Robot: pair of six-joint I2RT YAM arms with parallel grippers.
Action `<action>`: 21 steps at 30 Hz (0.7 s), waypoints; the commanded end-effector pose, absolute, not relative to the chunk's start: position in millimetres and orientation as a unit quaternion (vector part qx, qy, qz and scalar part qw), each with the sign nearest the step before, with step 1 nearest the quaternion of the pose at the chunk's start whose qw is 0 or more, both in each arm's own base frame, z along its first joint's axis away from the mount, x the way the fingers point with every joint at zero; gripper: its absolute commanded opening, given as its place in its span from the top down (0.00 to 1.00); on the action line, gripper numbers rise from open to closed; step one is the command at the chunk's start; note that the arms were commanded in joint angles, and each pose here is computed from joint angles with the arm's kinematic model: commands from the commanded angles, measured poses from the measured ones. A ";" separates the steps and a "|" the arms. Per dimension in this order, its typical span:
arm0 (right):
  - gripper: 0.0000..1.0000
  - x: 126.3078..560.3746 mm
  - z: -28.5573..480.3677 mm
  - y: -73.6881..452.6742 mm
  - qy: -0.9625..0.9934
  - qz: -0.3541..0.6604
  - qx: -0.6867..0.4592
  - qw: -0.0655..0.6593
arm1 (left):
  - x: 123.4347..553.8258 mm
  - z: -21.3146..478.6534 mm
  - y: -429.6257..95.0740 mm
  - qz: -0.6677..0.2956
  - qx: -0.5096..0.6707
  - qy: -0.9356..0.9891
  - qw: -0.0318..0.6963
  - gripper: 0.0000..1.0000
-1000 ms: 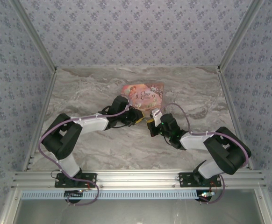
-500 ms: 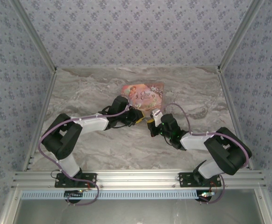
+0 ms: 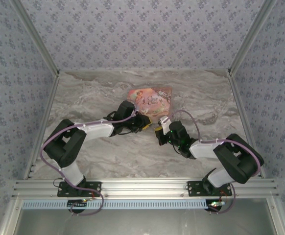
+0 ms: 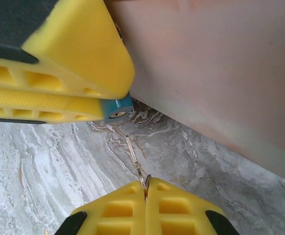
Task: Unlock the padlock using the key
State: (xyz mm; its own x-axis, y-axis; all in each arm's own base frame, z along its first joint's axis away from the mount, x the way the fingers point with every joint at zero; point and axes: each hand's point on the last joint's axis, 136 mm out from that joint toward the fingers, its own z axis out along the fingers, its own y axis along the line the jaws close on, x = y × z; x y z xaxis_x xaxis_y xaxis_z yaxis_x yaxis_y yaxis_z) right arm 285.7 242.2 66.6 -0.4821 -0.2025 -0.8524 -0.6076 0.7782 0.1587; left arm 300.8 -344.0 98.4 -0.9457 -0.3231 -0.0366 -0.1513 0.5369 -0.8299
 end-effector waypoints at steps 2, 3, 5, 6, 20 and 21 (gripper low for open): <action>1.00 289.8 84.2 245.2 0.816 0.236 -0.239 0.470 | 302.5 123.7 -358.0 -0.497 -0.120 0.854 0.096 0.91; 1.00 289.9 85.4 245.1 0.816 0.237 -0.238 0.471 | 302.4 123.5 -357.9 -0.496 -0.120 0.854 0.096 0.91; 1.00 291.1 88.9 245.1 0.813 0.238 -0.237 0.475 | 302.5 122.7 -357.5 -0.496 -0.121 0.855 0.095 0.91; 1.00 291.3 90.4 245.6 0.812 0.239 -0.238 0.477 | 302.3 123.0 -357.9 -0.496 -0.120 0.854 0.095 0.91; 1.00 298.2 94.4 251.5 0.810 0.242 -0.240 0.478 | 302.0 124.6 -358.0 -0.497 -0.119 0.854 0.095 0.91; 1.00 298.4 94.3 251.5 0.810 0.241 -0.240 0.478 | 302.1 124.4 -357.8 -0.497 -0.119 0.855 0.094 0.91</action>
